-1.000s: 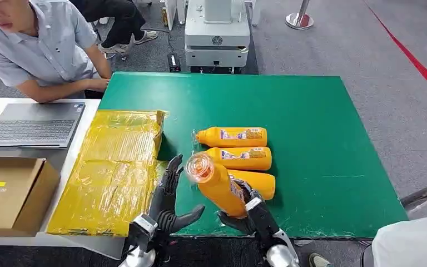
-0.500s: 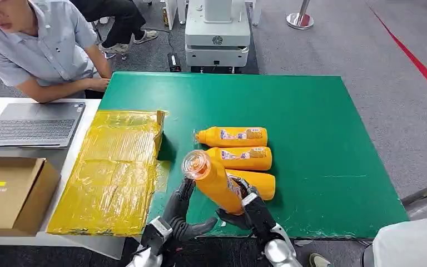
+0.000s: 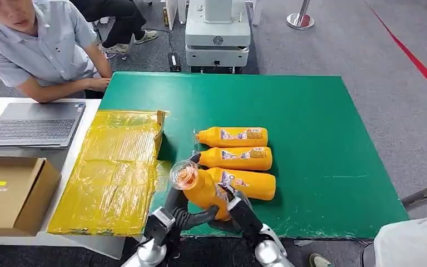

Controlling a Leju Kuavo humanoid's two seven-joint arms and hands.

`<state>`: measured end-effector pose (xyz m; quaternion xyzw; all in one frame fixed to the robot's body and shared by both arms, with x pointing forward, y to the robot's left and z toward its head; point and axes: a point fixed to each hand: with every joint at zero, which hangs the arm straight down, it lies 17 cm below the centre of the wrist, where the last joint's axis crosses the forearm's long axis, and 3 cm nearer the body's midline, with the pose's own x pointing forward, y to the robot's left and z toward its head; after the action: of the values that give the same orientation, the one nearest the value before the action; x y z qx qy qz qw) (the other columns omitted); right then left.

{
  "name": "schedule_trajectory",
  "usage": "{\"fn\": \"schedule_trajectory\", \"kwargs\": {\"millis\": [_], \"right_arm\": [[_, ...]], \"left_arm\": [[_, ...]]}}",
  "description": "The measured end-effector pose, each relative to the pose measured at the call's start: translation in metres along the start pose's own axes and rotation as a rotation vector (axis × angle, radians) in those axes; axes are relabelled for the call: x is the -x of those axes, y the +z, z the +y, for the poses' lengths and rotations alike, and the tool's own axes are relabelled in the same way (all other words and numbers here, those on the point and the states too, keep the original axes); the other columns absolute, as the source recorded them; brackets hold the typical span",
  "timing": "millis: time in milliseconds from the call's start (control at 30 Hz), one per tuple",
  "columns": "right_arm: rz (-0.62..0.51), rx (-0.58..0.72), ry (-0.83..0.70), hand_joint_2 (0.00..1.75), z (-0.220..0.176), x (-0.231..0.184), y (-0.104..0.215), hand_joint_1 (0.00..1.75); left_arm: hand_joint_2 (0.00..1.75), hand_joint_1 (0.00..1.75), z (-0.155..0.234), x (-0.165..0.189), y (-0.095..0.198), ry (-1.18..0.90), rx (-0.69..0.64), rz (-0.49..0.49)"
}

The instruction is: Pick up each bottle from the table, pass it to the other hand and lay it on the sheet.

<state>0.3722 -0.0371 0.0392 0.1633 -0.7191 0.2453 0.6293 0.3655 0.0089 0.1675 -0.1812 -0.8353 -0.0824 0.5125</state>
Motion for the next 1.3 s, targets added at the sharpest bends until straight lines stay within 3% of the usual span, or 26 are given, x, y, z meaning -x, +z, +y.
{"fn": "schedule_trajectory", "kwargs": {"millis": [400, 900, 1300], "right_arm": [[0.008, -0.048, 0.023, 1.75, 0.014, 0.003, 0.001, 1.75], [-0.039, 0.024, -0.048, 1.75, -0.021, -0.011, 0.000, 1.75], [-0.035, -0.001, -0.057, 1.75, -0.015, -0.012, -0.001, 1.75]], "left_arm": [[1.75, 0.00, 0.012, 0.000, -0.003, -0.010, -0.051, -0.002], [1.75, 0.00, 0.002, 0.014, 0.012, 0.006, 0.011, 0.035], [1.75, 0.00, -0.004, 0.018, 0.013, 0.022, 0.027, 0.054]]}}
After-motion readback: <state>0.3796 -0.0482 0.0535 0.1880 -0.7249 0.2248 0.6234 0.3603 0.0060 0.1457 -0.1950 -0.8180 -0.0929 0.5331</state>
